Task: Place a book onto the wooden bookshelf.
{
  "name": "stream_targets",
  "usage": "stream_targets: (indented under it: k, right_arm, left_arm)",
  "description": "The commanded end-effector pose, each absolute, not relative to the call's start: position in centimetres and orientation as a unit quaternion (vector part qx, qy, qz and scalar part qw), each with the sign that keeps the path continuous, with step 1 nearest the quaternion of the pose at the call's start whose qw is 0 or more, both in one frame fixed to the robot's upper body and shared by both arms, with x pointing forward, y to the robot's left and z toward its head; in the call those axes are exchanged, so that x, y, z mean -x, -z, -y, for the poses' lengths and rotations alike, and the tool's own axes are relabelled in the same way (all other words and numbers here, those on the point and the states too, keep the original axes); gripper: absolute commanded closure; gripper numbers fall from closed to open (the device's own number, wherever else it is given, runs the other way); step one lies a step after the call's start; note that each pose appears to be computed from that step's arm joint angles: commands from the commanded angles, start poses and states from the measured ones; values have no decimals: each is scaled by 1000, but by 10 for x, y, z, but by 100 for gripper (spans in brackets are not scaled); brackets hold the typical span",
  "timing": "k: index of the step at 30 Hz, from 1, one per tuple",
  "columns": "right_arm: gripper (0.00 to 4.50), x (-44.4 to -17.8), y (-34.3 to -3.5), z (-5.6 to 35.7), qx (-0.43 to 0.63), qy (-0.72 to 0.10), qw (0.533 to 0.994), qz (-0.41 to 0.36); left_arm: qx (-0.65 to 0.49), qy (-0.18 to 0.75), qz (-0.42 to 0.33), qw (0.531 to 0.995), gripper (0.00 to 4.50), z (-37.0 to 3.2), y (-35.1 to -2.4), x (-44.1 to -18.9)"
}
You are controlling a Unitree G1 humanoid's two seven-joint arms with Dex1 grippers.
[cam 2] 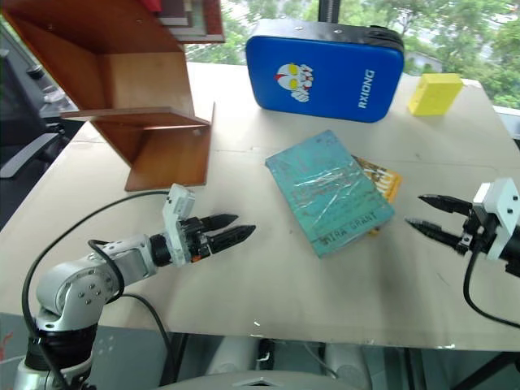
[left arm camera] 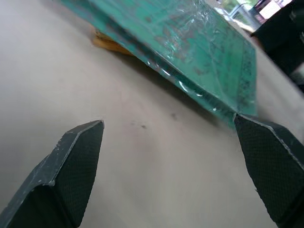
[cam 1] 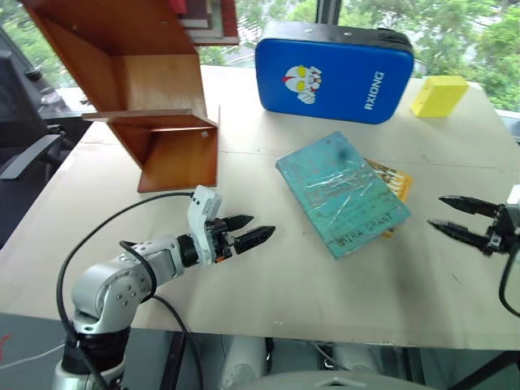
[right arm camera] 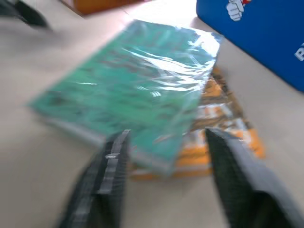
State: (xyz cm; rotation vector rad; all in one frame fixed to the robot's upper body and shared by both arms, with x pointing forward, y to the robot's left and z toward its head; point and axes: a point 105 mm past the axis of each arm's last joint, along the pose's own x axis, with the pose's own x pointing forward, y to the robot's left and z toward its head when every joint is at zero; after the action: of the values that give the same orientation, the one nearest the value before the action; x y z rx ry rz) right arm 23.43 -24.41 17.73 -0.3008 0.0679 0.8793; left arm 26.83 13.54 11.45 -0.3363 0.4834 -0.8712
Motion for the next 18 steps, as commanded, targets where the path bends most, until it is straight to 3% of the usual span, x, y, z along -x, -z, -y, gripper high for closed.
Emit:
stream_targets:
  k: [1,2,8,18]
  right_arm:
    - [27,-221,-200,232,160,-437,885,10]
    - [2,-218,-203,233,162,-442,882,13]
    - [2,-210,-216,231,165,-465,870,18]
    - [2,-204,-209,228,155,-459,875,13]
  left_arm:
    - [223,424,-258,839,0,-133,-116,-272]
    - [242,418,-268,833,0,-129,-114,-278]
    - [305,420,-300,800,0,-106,-107,-298]
    - [419,442,-322,725,0,-27,-100,-327]
